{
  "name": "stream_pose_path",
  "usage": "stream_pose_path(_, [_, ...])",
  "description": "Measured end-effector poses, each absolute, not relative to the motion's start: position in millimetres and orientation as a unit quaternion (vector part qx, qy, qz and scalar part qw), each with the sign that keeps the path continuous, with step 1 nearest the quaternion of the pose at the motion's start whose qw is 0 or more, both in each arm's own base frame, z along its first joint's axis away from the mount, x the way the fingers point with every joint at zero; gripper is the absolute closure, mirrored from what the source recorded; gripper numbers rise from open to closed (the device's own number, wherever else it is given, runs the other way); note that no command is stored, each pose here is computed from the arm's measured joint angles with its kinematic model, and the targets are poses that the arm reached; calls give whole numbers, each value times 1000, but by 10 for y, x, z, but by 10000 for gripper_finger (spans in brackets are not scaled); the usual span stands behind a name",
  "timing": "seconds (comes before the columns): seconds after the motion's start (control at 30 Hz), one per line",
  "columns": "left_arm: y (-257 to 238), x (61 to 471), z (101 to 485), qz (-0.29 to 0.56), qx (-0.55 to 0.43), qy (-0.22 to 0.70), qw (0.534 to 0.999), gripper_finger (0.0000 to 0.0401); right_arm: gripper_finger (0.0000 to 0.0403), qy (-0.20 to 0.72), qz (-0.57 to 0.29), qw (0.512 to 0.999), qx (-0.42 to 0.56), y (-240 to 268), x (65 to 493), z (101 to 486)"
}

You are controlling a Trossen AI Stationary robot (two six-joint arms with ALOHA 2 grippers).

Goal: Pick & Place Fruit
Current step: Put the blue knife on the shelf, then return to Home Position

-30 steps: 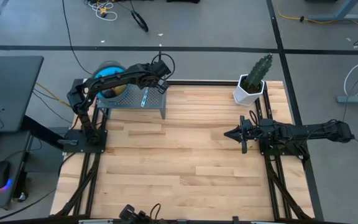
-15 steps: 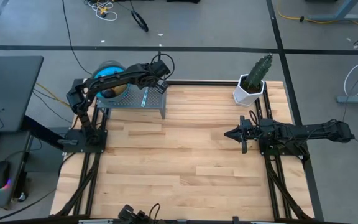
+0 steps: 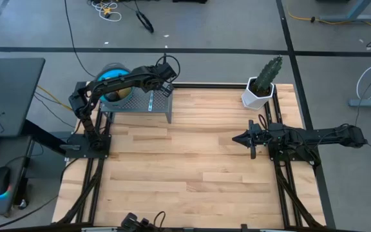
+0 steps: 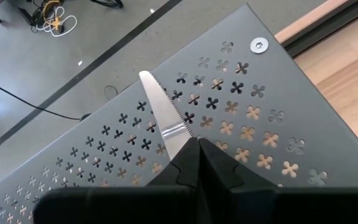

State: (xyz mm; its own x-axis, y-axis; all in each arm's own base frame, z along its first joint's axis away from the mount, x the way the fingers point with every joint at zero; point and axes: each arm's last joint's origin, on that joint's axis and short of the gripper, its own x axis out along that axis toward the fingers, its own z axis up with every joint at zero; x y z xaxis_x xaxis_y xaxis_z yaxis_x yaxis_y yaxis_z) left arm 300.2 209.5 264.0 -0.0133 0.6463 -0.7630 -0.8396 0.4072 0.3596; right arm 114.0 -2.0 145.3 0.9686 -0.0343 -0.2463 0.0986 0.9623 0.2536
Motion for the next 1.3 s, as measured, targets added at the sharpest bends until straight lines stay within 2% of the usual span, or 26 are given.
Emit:
stream_pose_path(0.43, [2028, 3011, 2681, 522, -91, 477, 702, 389, 390, 121, -34, 983, 133, -20, 1140, 1453])
stream_pose_path(0.83, [1720, 2859, 3185, 511, -85, 412, 749, 392, 390, 117, -34, 983, 139, -20, 1141, 1460])
stream_pose_path(1.1, [1226, 2724, 3600, 476, -66, 350, 804, 393, 390, 119, -35, 982, 140, -20, 1140, 1456])
stream_pose_path(1.3, [704, 2659, 3643, 432, -39, 309, 846, 396, 390, 120, -37, 983, 134, -22, 1140, 1453])
